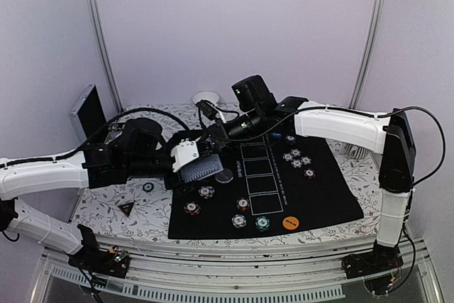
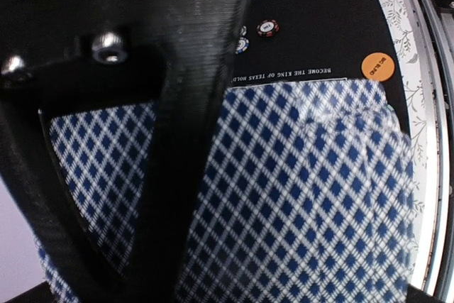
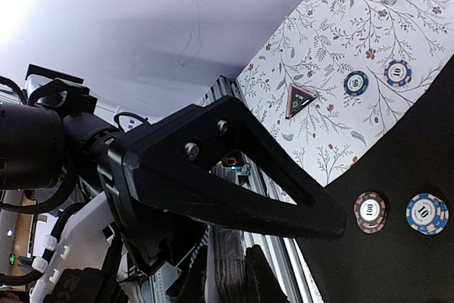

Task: Distribute texas hold em gaming equipment
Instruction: Adjust the poker card.

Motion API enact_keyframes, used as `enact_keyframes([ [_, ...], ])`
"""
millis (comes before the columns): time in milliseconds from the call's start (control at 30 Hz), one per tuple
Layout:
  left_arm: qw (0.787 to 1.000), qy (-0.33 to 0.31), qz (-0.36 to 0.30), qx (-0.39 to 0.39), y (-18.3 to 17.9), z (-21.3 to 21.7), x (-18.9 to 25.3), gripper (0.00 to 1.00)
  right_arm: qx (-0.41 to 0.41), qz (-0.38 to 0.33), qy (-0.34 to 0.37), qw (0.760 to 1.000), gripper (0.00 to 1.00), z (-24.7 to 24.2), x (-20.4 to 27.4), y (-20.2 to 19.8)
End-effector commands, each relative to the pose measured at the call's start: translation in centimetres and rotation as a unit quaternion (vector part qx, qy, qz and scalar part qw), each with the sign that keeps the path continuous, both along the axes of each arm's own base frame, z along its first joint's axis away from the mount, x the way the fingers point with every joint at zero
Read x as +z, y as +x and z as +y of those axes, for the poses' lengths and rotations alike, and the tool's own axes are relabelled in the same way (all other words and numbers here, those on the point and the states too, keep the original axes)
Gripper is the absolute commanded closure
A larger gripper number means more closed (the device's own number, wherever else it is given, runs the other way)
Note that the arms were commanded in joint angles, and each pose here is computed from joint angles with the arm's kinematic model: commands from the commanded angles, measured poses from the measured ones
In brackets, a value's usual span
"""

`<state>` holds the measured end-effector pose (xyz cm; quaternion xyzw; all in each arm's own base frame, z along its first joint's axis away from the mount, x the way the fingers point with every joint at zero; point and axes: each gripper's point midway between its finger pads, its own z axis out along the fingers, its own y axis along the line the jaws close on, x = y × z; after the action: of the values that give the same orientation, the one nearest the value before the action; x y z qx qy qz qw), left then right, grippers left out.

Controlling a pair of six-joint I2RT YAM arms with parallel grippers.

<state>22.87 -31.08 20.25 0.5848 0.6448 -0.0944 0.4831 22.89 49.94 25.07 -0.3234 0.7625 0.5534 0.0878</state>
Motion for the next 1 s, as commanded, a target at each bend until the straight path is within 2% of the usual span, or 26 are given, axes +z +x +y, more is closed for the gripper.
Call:
enact_keyframes([
  [0, 1.000, -0.012, -0.013, -0.026, -1.2, -0.1, 1.4, 0.08, 0.013, -0.025, 0.042, 0.999, 0.98, 0.6, 2.7, -0.2],
  [67, 0.999, -0.022, -0.014, -0.033, -1.5, 0.0, 1.8, 0.15, 0.014, -0.024, 0.040, 0.999, 0.98, 0.6, 2.5, -0.2],
  [133, 0.999, -0.030, -0.017, -0.033, -1.6, 0.0, 2.2, 0.17, 0.015, -0.022, 0.039, 0.999, 0.98, 0.6, 2.3, -0.2],
  [267, 0.999, -0.038, -0.020, -0.029, -1.5, 0.1, 2.9, 0.27, 0.016, -0.020, 0.038, 0.999, 0.98, 0.7, 2.2, -0.3],
  [333, 0.999, -0.044, -0.018, -0.025, -1.4, 0.3, 3.1, 0.35, 0.015, -0.021, 0.035, 0.999, 0.98, 0.6, 2.0, -0.2],
  [667, 0.998, -0.059, -0.008, -0.020, -1.3, 0.6, 3.1, 0.48, 0.022, -0.031, 0.033, 0.999, 0.98, 0.4, 1.7, -0.4],
  [733, 0.997, -0.069, -0.005, -0.030, -1.7, 0.4, 3.6, 0.45, 0.027, -0.031, 0.034, 0.999, 0.98, 0.1, 1.4, -0.1],
  [833, 0.994, -0.087, 0.009, -0.068, -3.3, 0.1, 4.1, 0.20, 0.008, -0.023, 0.025, 0.999, 0.98, -0.6, 0.8, 1.1],
  [867, 0.992, -0.091, 0.014, -0.082, -3.9, -0.1, 4.1, 0.14, 0.005, -0.025, 0.026, 0.999, 0.98, -0.6, 0.9, 1.1],
  [900, 0.992, -0.091, 0.016, -0.086, -4.0, -0.1, 3.8, 0.11, 0.010, -0.026, 0.030, 0.999, 0.98, -0.6, 1.1, 1.1],
  [967, 0.993, -0.085, 0.014, -0.075, -3.6, 0.1, 3.4, 0.11, 0.015, -0.022, 0.036, 0.999, 0.98, -0.4, 1.3, 0.9],
])
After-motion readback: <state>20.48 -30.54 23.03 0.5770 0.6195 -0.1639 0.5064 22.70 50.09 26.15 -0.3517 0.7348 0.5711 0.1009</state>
